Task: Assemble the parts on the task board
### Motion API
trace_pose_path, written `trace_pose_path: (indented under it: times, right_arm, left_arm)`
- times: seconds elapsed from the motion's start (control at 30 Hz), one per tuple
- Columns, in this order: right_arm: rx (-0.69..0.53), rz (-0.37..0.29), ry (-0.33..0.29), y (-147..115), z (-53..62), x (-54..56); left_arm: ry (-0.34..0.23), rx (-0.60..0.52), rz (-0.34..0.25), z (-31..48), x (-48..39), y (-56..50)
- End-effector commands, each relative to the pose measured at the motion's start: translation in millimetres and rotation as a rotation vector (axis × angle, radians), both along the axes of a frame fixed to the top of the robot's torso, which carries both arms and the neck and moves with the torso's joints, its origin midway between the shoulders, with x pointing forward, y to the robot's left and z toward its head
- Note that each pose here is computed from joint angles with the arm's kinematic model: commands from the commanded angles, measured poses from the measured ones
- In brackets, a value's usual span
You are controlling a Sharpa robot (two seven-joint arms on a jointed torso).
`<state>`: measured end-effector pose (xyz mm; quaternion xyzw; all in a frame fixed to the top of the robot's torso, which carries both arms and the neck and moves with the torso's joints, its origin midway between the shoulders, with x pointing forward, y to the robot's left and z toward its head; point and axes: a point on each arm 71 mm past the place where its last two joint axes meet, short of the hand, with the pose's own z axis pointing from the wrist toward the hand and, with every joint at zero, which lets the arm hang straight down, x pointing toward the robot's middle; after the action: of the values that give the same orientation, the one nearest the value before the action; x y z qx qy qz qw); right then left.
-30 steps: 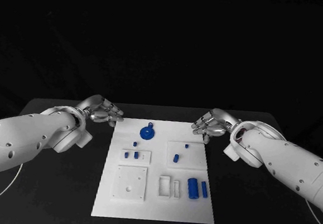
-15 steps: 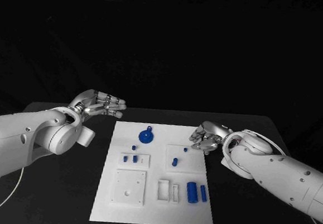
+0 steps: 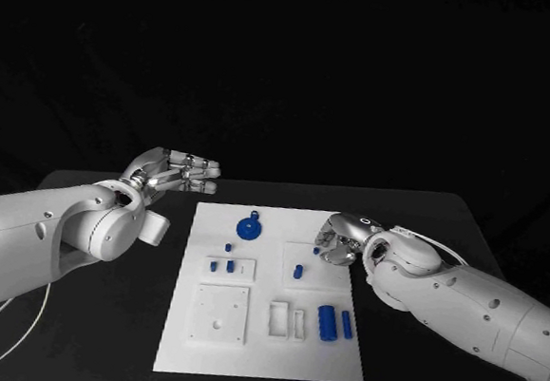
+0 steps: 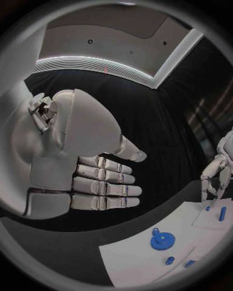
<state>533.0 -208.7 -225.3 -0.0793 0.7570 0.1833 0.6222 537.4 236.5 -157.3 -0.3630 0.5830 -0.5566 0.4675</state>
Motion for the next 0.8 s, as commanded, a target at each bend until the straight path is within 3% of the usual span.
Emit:
trace_pose_path:
  times: [0.03, 0.8]
  right_arm:
    - [-0.035, 0.005, -0.036, 4, -1.5, -0.2]
    - [-0.057, 0.031, -0.010, 18, -10.9, -3.0]
  left_arm:
    - [-0.009, -0.021, 0.021, 2.2, 0.6, -0.6]
    - [0.004, -0.014, 0.032, 1.1, 1.4, 2.5]
